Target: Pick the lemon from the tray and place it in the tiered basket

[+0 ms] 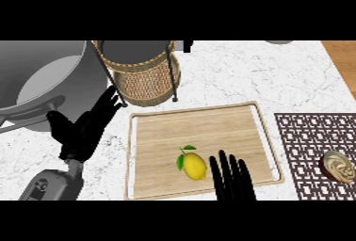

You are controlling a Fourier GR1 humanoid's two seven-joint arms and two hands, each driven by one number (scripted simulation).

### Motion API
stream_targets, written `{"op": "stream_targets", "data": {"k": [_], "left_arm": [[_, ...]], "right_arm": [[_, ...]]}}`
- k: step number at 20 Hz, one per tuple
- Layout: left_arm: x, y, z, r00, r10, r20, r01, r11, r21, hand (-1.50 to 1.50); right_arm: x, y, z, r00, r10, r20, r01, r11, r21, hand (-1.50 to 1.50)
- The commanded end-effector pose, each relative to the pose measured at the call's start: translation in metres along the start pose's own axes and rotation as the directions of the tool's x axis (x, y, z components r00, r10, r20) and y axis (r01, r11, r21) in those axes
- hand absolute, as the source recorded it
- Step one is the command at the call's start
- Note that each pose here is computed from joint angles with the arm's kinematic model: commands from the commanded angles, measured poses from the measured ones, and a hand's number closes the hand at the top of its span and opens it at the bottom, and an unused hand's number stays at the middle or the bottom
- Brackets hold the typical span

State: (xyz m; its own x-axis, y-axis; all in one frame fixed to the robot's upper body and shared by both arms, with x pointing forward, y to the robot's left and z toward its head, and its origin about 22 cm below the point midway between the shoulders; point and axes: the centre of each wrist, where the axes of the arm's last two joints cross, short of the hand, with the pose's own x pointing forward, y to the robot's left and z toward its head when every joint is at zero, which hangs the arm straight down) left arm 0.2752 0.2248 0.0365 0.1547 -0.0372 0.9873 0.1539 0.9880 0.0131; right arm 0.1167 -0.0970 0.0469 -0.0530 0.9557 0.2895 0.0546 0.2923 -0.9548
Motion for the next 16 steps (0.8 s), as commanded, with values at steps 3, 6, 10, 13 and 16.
{"op": "stream_targets", "data": {"k": [3, 6, 10, 13, 16], "left_arm": [[-0.011, 0.003, -0.003, 1.000, 0.000, -0.016, 0.000, 1.000, -0.020, 0.00], [-0.024, -0.010, 0.002, 1.000, 0.012, -0.007, -0.012, 1.000, -0.020, 0.00], [0.007, 0.004, 0.005, 1.000, 0.006, -0.021, -0.006, 1.000, -0.021, 0.00], [-0.003, 0.013, 0.003, 1.000, 0.007, -0.021, -0.007, 1.000, -0.012, 0.00], [-0.004, -0.003, -0.013, 1.000, -0.005, -0.020, 0.005, 1.000, -0.013, 0.00]], "right_arm": [[0.018, 0.036, -0.019, 1.000, -0.014, -0.015, 0.014, 1.000, 0.003, -1.50], [0.018, 0.055, -0.013, 1.000, -0.025, -0.007, 0.025, 1.000, -0.006, -1.50], [0.019, 0.047, -0.032, 0.999, -0.042, -0.033, 0.042, 0.999, 0.000, -1.50], [0.000, 0.048, -0.039, 0.999, -0.048, -0.011, 0.048, 0.999, -0.008, -1.50], [-0.001, 0.065, -0.060, 0.998, -0.066, -0.017, 0.066, 0.998, -0.004, -1.50]]}}
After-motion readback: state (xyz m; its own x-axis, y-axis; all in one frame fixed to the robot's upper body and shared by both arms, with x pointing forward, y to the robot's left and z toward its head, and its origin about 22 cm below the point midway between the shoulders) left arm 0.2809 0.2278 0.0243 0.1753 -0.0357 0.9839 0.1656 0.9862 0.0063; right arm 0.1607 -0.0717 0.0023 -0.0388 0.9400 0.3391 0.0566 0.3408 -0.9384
